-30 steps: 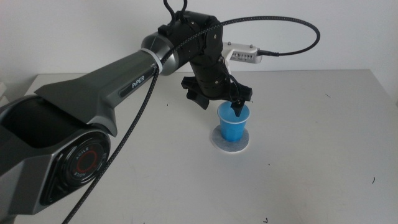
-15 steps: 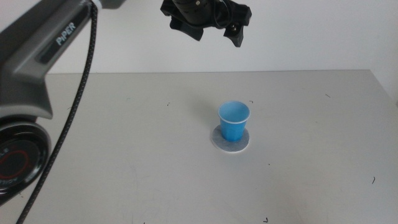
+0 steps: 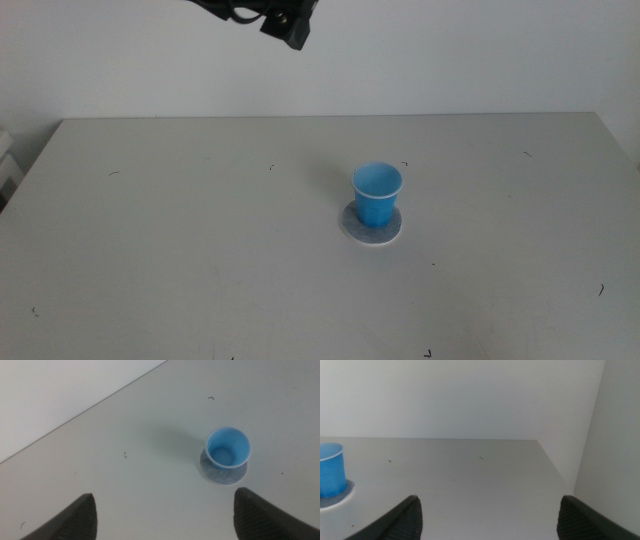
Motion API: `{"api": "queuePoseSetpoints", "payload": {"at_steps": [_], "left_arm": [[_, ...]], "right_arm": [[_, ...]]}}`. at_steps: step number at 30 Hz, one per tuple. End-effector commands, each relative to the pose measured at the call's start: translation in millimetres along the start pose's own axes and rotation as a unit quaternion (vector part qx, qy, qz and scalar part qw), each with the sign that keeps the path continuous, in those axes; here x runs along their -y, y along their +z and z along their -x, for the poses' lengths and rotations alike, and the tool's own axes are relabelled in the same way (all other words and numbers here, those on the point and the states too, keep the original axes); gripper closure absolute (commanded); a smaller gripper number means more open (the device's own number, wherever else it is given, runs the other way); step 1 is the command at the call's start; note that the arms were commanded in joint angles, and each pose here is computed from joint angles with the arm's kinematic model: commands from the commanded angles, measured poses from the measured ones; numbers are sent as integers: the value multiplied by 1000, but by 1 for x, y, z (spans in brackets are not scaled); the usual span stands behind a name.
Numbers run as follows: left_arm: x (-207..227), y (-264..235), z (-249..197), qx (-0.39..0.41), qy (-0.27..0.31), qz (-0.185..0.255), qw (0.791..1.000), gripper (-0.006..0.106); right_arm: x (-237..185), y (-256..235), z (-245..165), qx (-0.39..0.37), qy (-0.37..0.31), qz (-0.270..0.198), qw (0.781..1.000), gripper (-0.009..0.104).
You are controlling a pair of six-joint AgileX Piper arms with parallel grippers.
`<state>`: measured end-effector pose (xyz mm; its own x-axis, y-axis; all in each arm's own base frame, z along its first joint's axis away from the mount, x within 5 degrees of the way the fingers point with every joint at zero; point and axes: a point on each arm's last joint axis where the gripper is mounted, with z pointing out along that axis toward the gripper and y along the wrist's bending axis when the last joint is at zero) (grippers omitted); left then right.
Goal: Place an empty cup on a cup mat.
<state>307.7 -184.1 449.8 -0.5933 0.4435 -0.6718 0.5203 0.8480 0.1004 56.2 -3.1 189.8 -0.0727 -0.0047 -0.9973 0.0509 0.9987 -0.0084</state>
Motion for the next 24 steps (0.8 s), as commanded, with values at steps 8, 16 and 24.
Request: {"api": "queuePoseSetpoints", "payload": {"at_steps": [8, 16, 24], "left_arm": [[-26, -56, -53, 140, -34, 66, 987, -5], [-58, -63, -144, 139, -131, 91, 977, -5], [-54, -68, -242, 204, -185, 160, 948, -5]], "right_arm": [[0, -3, 12, 54, -9, 1, 998, 1], [0, -3, 12, 54, -9, 1, 998, 1], [0, -3, 12, 54, -9, 1, 998, 1]]}}
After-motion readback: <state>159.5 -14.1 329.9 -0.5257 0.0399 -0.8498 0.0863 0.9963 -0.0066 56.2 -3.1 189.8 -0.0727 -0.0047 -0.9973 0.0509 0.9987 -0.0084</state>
